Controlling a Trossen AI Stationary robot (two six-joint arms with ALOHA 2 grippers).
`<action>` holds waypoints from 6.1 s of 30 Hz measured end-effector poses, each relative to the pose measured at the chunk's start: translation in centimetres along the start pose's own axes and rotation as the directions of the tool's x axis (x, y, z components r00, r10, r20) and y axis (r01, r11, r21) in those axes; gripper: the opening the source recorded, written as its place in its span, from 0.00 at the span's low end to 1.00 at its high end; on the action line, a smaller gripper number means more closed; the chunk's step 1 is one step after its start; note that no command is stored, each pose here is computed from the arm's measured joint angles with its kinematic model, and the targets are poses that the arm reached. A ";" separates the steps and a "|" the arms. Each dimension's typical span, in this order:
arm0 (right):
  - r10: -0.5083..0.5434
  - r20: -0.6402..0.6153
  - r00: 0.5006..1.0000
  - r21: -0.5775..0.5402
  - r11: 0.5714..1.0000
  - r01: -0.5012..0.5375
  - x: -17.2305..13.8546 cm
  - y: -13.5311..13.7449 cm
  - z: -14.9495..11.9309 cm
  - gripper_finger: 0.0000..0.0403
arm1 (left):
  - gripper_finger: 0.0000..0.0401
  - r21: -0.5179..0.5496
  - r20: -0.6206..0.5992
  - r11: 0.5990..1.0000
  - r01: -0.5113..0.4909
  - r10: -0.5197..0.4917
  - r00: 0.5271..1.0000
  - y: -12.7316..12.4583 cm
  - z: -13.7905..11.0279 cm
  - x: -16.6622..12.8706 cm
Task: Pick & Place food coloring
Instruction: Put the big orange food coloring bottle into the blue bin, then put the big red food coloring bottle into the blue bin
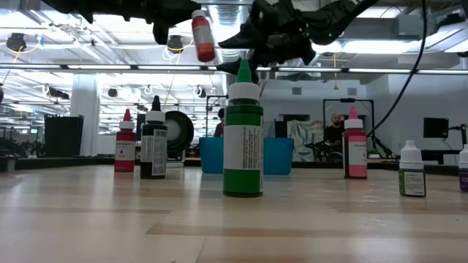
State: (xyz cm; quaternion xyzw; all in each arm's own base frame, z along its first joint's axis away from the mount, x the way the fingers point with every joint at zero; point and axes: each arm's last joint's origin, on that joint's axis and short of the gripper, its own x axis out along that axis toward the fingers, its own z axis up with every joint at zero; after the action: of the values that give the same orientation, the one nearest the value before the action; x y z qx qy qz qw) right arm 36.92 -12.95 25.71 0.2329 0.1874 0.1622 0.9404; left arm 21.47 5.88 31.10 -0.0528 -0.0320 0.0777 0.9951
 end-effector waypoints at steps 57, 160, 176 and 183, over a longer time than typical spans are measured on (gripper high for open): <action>-0.265 0.224 0.938 -0.143 0.943 0.300 -18.3 -1.5 4.4 0.53 | 0.08 0.138 -0.292 0.910 -0.391 0.415 0.862 11.8 -7.6 14.6; -0.212 0.172 0.962 -0.141 0.961 0.237 -16.2 -0.6 4.1 0.53 | 0.32 0.194 -0.185 0.666 -0.721 0.746 0.640 11.2 -14.9 14.1; -0.212 0.172 0.962 -0.141 0.961 0.238 -16.2 -0.6 4.1 0.53 | 0.34 0.194 -0.013 0.717 -0.670 0.684 0.729 7.1 -5.3 12.2; -0.212 0.173 0.962 -0.142 0.961 0.237 -16.2 -0.6 4.1 0.53 | 0.34 0.175 -0.217 0.762 -0.623 0.647 0.731 3.6 -1.5 7.4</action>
State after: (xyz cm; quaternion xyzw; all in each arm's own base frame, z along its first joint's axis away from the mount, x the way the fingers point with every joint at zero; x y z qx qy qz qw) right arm 24.55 -21.37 33.31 0.1453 0.1249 0.0500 0.9802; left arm 28.29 10.44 29.67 -0.0255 0.1247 0.4068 0.9046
